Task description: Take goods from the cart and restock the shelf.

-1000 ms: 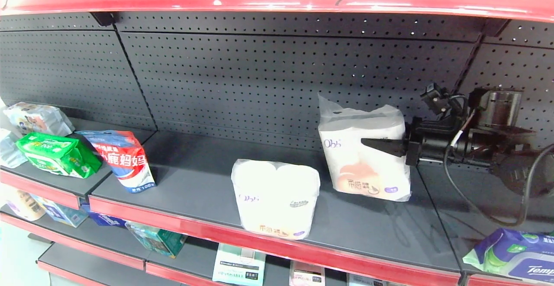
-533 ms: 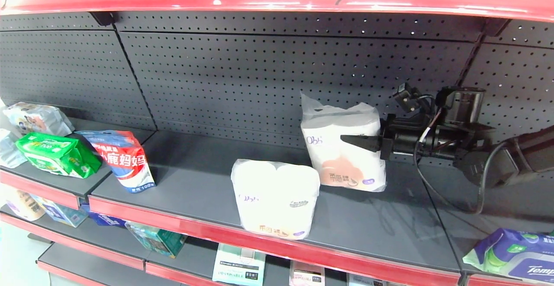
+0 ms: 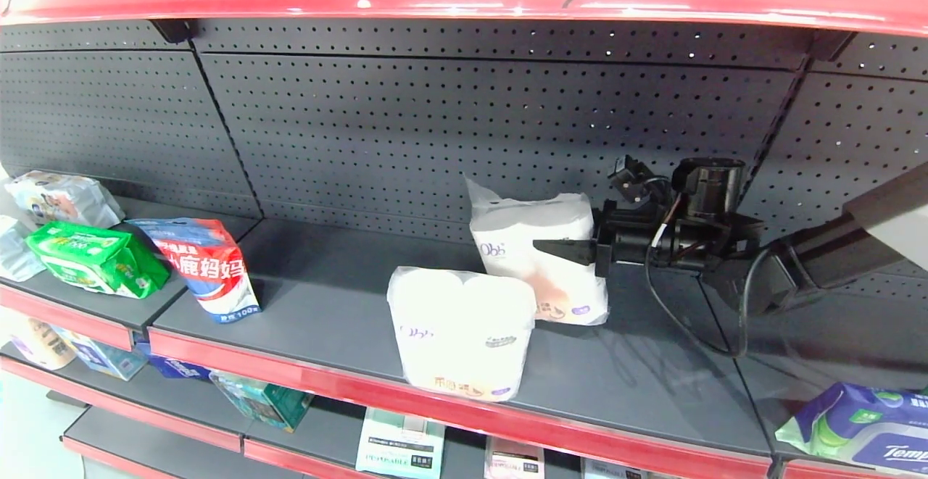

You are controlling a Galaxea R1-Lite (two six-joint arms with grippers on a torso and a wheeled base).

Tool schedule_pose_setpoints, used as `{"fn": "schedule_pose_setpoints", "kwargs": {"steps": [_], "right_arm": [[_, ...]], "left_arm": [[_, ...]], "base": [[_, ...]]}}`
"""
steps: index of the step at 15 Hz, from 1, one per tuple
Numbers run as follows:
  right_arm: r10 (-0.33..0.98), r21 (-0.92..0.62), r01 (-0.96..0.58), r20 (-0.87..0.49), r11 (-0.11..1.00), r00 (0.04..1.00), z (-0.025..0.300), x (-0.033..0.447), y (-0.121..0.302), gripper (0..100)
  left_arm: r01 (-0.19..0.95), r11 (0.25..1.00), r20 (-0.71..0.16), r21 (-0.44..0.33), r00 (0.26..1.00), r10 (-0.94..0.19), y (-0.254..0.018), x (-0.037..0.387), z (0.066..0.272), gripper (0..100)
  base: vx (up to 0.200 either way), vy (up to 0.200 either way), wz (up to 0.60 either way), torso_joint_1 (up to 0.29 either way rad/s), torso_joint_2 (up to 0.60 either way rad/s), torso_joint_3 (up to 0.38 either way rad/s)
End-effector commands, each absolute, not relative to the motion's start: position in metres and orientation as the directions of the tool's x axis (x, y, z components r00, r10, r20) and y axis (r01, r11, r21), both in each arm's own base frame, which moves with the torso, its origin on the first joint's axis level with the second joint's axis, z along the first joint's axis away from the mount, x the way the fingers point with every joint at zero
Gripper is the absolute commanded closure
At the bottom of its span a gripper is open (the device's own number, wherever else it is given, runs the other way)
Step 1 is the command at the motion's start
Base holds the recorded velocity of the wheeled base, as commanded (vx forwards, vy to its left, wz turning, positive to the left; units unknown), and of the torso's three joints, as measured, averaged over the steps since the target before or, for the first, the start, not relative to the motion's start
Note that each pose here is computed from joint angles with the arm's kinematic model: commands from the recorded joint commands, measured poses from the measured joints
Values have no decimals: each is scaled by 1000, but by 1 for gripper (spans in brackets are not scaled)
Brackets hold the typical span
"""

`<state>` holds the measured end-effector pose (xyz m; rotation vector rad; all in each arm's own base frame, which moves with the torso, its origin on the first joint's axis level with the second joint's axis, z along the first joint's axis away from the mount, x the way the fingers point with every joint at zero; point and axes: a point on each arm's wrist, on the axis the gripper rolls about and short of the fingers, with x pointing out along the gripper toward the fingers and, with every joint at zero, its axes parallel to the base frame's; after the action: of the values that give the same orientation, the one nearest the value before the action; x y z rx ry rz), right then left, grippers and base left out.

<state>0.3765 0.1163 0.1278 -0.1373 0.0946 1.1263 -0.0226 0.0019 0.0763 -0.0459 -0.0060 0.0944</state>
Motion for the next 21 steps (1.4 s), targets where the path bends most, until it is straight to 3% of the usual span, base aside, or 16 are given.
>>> {"fn": "schedule_pose_setpoints", "kwargs": {"steps": [1, 6, 11, 21], "right_arm": [[893, -47, -908, -164, 417, 418, 117, 378, 118, 100], [878, -63, -903, -211, 426, 429, 99, 370, 102, 100], [894, -158, -917, -211, 367, 395, 90, 370, 86, 100], [923, -248, -929, -201, 275, 327, 92, 368, 116, 100]], "left_arm": [[-95, 994, 5, -46, 995, 95, 2, -23, 76, 0], [-95, 994, 5, -46, 995, 95, 2, -23, 76, 0], [-95, 994, 5, -46, 995, 95, 2, -23, 76, 0], [-95, 994, 5, -46, 995, 95, 2, -23, 76, 0]], "base": [[0, 0, 0, 0, 0, 0], [0, 0, 0, 0, 0, 0], [0, 0, 0, 0, 0, 0], [0, 0, 0, 0, 0, 0]]}}
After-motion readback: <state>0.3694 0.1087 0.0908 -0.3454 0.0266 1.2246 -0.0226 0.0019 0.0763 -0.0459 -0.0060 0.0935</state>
